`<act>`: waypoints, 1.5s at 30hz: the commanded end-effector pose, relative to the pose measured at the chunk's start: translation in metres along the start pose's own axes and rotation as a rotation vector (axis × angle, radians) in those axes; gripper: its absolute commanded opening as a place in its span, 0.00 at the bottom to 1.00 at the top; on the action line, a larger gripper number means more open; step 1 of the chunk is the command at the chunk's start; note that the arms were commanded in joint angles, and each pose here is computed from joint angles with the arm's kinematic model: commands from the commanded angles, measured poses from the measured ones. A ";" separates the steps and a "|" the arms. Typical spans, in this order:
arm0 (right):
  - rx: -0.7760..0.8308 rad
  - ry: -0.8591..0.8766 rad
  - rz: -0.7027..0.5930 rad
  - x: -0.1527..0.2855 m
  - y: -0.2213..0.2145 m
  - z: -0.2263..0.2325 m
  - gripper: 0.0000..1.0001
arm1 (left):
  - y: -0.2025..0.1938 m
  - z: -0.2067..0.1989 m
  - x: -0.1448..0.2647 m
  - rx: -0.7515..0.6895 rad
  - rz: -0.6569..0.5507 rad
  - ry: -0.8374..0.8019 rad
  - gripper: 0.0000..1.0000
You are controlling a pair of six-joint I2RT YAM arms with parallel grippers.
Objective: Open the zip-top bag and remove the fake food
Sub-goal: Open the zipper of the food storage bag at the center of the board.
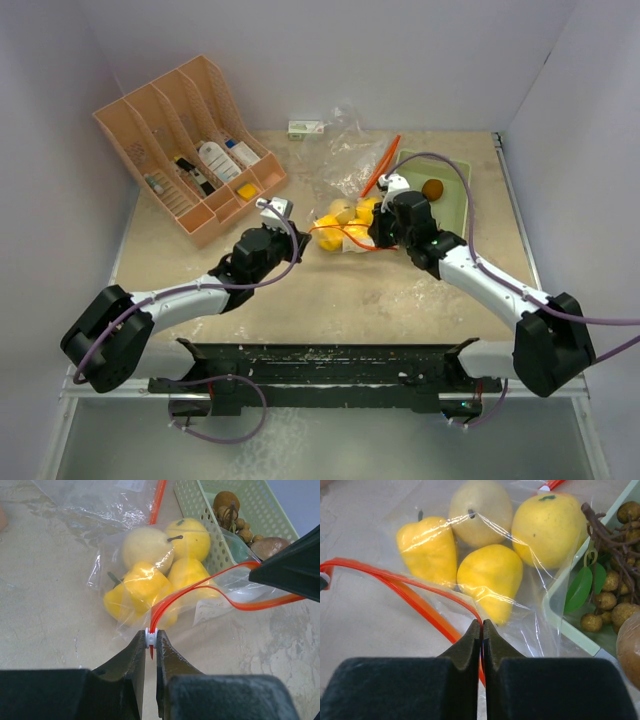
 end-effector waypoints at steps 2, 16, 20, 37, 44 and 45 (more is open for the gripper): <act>0.021 -0.020 -0.097 0.002 0.029 0.007 0.00 | 0.026 -0.007 0.003 0.004 -0.103 -0.029 0.41; 0.052 0.049 -0.105 0.010 0.028 0.011 0.00 | 0.104 -0.049 -0.006 -0.204 -0.160 -0.282 0.68; 0.053 0.070 -0.124 0.015 0.031 0.013 0.00 | 0.111 -0.068 -0.029 -0.327 -0.051 -0.485 0.67; 0.087 0.094 -0.172 0.046 0.040 0.016 0.00 | 0.069 -0.063 -0.080 -0.526 0.043 -0.533 0.58; 0.094 0.093 -0.158 0.043 0.034 0.013 0.00 | 0.073 -0.060 -0.088 -0.497 0.007 -0.451 0.44; 0.096 0.094 -0.154 0.042 0.033 0.013 0.00 | 0.074 -0.059 -0.090 -0.503 0.007 -0.436 0.41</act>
Point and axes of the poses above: each gripper's point midway between its finger pads, its own x axis back along the fingers, its own z axis along the line the jaws close on, y = z × x, the point moved 9 cm from there along x, back along the fingers, and after that the axes turned 10 degrees about -x, right-handed, at the moved point
